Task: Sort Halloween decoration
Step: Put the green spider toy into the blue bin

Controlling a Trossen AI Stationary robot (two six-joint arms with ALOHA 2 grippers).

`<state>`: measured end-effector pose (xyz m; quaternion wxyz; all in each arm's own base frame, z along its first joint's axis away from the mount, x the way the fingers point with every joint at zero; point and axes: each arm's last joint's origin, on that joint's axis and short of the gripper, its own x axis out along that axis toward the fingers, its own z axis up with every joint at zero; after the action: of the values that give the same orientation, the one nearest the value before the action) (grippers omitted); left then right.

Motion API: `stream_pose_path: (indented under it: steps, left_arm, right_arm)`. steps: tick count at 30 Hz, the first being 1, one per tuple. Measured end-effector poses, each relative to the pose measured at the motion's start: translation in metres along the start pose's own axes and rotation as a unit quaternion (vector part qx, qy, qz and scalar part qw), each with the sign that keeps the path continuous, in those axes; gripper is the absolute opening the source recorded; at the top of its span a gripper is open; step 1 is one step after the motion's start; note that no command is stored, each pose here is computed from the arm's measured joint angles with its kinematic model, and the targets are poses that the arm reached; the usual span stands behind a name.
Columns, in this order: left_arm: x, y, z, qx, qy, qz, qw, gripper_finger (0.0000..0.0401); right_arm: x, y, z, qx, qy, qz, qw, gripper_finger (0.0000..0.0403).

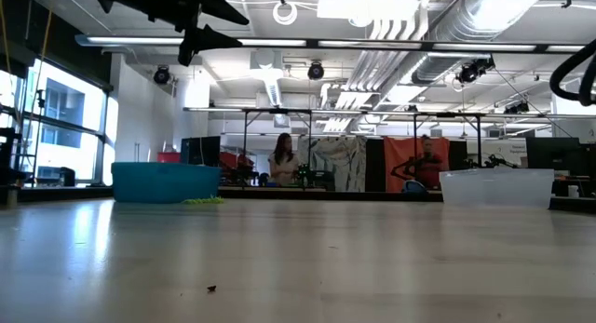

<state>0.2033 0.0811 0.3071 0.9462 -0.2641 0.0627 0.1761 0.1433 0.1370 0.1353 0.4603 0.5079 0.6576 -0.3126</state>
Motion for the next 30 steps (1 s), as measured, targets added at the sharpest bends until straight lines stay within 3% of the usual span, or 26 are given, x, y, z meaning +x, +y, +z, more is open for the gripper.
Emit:
stream_pose_path:
  steps: [10, 24, 30]
  left_arm:
    - [0.000, 0.000, 0.000, 0.000, 0.000, 0.000, 1.000, 0.0190]
    - [0.000, 0.000, 0.000, 0.016, 0.001, 0.001, 1.000, 0.0190]
    - [0.000, 0.000, 0.000, 0.022, 0.000, 0.000, 1.000, 0.0190]
  right_arm:
    - [0.000, 0.001, 0.000, 0.022, -0.007, 0.007, 1.000, 0.0143]
    - [0.014, 0.010, 0.001, 0.017, -0.011, -0.012, 1.000, 0.0119]
    - [0.007, 0.014, -0.004, -0.016, -0.021, -0.023, 0.999, 0.0045]
